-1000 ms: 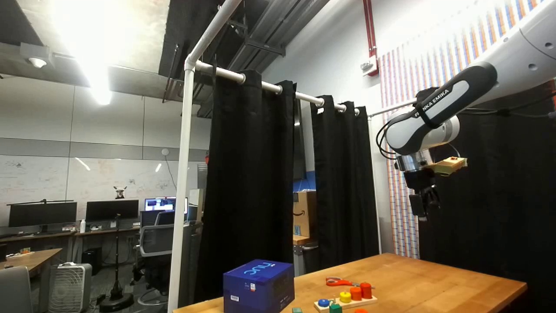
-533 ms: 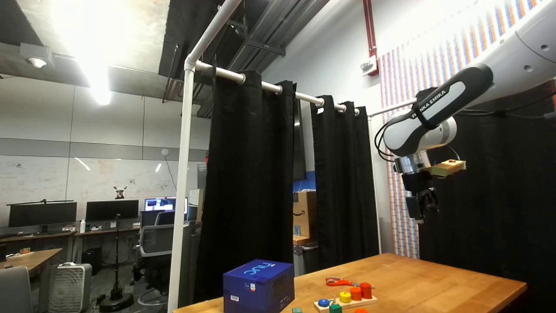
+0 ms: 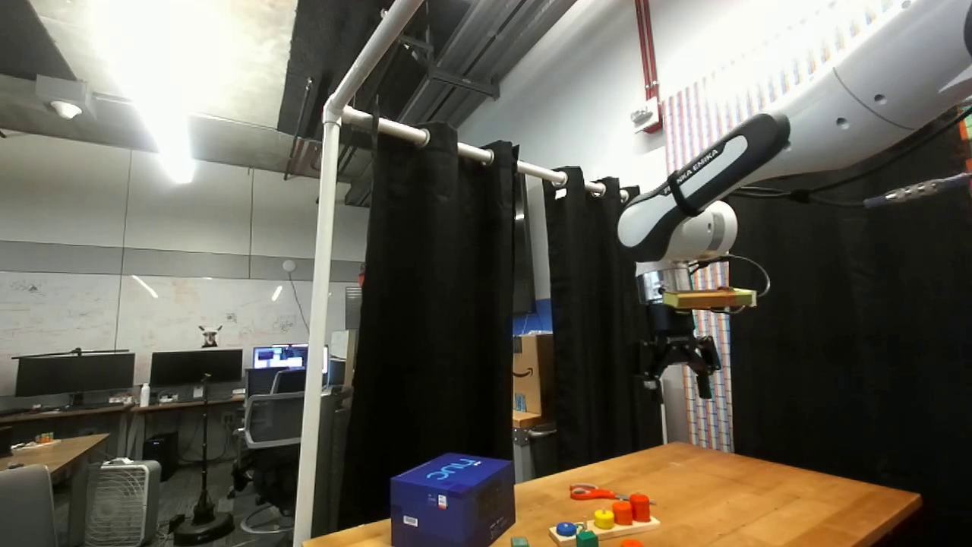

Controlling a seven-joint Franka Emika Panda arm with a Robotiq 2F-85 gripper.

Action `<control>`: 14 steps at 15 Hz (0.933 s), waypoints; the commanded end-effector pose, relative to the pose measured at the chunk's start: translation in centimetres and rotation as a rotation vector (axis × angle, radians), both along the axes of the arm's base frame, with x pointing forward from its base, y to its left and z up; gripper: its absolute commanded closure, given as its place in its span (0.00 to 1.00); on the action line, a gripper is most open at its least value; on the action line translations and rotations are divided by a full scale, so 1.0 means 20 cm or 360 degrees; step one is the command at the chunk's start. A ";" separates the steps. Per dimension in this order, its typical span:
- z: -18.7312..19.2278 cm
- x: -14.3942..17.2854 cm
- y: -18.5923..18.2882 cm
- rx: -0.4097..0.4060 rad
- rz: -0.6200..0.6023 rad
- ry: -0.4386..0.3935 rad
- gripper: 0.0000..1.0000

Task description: Remove one orange ring from the right side of the wooden board

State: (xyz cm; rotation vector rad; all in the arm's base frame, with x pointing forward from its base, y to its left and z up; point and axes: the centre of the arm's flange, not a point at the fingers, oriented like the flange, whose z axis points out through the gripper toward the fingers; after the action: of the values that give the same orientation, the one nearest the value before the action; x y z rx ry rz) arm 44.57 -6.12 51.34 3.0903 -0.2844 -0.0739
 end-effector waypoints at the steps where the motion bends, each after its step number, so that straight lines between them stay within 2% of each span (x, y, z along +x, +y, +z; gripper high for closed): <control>1: 0.06 0.20 0.11 0.0087 -0.0307 -0.0004 0.00; 7: -0.06 0.31 0.06 0.0173 -0.0797 0.0023 0.00; 14: -0.23 0.57 -0.04 0.0284 -0.1357 0.0088 0.00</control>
State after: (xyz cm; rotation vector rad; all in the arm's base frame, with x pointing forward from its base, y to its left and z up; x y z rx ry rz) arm 52.32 -6.52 46.77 2.9225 -1.4001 -0.2081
